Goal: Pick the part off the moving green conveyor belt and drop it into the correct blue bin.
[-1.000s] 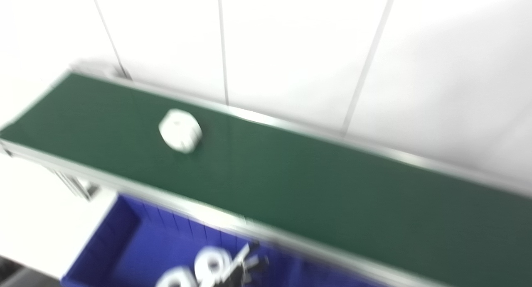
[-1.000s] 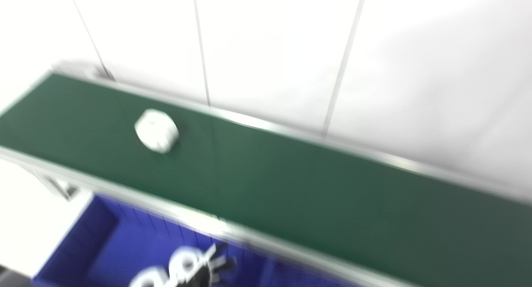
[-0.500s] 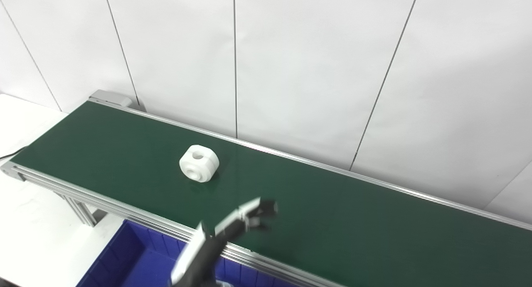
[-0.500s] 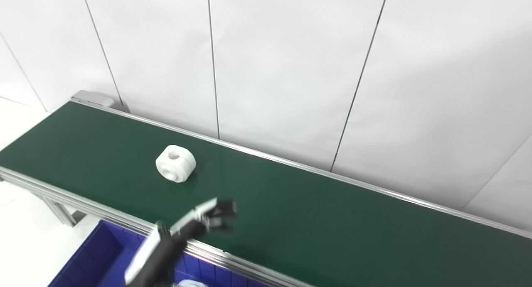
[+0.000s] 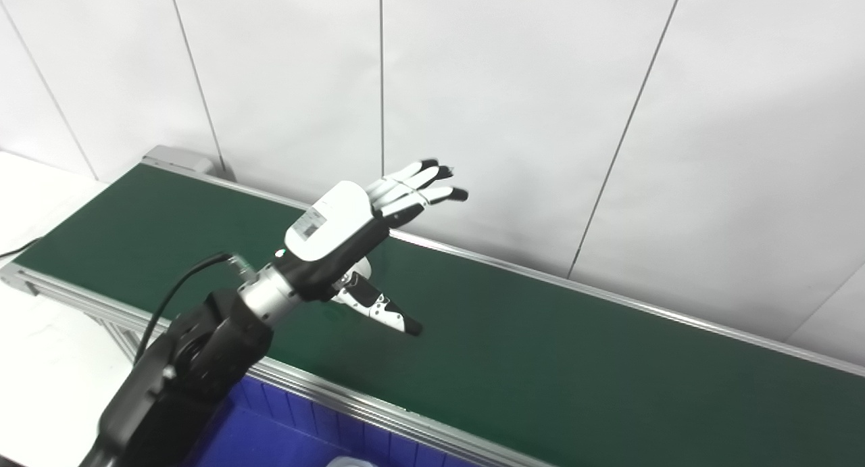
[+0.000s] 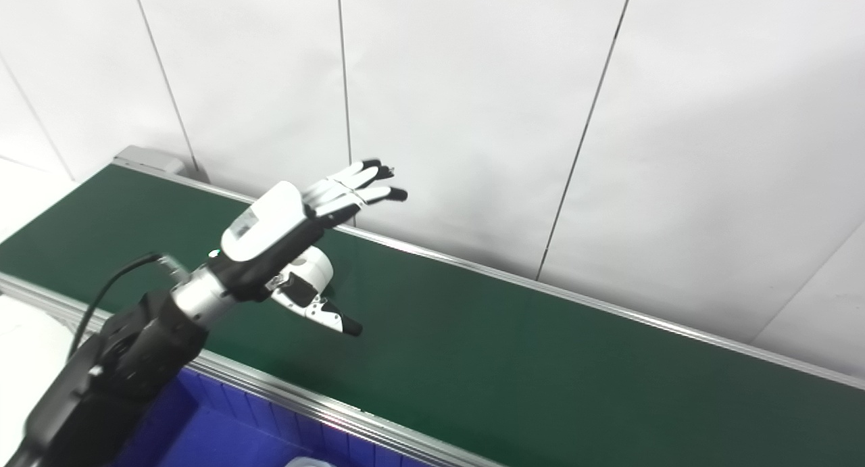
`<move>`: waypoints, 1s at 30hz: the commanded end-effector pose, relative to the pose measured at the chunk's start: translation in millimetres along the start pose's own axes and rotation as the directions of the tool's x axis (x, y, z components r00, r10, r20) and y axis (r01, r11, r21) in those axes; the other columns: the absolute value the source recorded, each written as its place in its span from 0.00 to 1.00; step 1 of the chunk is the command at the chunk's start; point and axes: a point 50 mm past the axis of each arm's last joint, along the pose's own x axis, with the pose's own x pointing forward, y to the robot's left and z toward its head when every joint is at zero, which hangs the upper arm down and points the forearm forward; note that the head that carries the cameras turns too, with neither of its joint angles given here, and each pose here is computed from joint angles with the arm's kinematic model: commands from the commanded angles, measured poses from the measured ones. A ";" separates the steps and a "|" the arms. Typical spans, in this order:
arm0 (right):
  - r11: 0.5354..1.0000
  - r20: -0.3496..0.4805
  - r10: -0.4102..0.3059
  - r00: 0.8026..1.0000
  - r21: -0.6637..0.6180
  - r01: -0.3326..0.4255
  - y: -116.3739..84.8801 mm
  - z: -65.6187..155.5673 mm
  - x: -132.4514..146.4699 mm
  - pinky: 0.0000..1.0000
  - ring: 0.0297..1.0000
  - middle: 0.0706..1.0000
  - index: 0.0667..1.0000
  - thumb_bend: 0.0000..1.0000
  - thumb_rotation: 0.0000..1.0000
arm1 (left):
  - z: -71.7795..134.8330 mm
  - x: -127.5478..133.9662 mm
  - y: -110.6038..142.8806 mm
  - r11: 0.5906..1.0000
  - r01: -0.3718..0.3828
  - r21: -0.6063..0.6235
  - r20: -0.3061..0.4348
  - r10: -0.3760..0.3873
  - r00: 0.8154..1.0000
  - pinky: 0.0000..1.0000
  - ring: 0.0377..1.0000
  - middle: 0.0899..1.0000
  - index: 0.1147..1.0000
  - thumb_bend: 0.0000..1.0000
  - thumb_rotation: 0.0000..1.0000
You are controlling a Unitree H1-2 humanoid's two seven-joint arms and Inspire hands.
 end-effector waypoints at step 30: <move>1.000 0.099 0.031 0.995 0.003 -0.031 13.0 16.5 0.3 1.00 0.96 1.00 1.00 0.88 1.00 | -104.5 61.9 -86.6 0.816 0.515 0.260 -0.305 -0.437 0.846 0.90 0.95 0.93 0.92 1.00 0.23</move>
